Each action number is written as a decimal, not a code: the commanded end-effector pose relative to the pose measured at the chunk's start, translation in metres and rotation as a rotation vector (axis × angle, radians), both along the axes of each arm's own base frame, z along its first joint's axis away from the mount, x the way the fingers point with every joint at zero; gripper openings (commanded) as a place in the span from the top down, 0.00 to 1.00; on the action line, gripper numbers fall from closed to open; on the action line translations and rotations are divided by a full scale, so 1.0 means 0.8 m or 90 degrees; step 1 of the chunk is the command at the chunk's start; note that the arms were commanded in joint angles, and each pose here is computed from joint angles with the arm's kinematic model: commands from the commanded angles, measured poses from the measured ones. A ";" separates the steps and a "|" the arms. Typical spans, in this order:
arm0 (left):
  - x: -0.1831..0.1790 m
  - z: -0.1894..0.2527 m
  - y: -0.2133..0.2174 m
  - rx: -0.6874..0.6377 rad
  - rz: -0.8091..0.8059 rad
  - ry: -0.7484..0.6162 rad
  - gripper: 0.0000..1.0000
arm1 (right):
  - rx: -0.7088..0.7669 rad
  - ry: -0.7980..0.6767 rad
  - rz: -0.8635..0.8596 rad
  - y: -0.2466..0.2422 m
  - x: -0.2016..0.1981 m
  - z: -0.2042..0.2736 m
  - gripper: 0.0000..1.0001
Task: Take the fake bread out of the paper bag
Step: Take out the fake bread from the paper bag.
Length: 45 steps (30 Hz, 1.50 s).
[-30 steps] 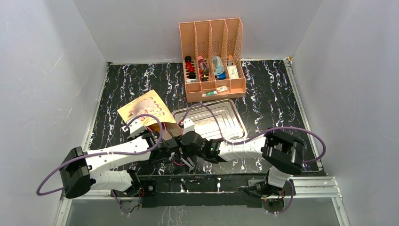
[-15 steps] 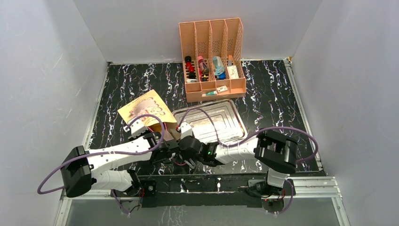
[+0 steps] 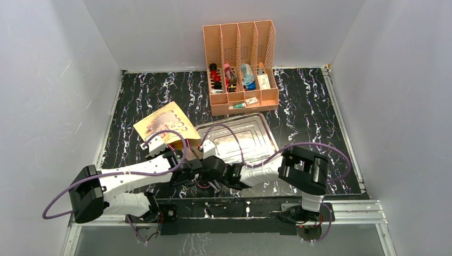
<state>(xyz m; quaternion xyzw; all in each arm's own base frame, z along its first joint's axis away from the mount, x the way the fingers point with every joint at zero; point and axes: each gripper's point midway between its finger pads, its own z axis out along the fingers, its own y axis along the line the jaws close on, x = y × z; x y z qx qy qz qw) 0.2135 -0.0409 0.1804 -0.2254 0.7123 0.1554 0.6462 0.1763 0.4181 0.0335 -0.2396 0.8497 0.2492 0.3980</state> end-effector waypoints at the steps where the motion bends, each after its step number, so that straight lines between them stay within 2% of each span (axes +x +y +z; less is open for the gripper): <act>1: 0.010 0.006 -0.017 -0.220 0.023 -0.139 1.00 | 0.049 -0.012 0.005 0.009 -0.002 0.026 0.60; 5: 0.009 0.006 -0.015 -0.221 0.024 -0.139 1.00 | 0.081 -0.007 0.004 0.008 -0.006 0.052 0.72; 9: 0.009 0.006 -0.016 -0.219 0.025 -0.137 1.00 | 0.097 -0.001 0.005 0.009 -0.008 0.064 0.89; 14: 0.008 0.006 -0.013 -0.218 0.023 -0.137 1.00 | 0.128 0.009 0.013 0.010 -0.015 0.089 0.91; 23: 0.008 0.006 -0.012 -0.215 0.022 -0.138 1.00 | 0.178 0.047 0.018 -0.003 -0.033 0.122 1.00; 30: 0.008 0.005 -0.012 -0.217 0.023 -0.139 1.00 | 0.185 0.058 0.008 -0.014 -0.036 0.123 1.00; 38: 0.008 0.005 -0.013 -0.218 0.025 -0.135 1.00 | 0.194 0.061 0.016 0.001 -0.034 0.123 1.00; 45: 0.007 0.008 -0.010 -0.217 0.018 -0.144 1.00 | 0.223 0.076 0.012 -0.029 -0.048 0.147 1.00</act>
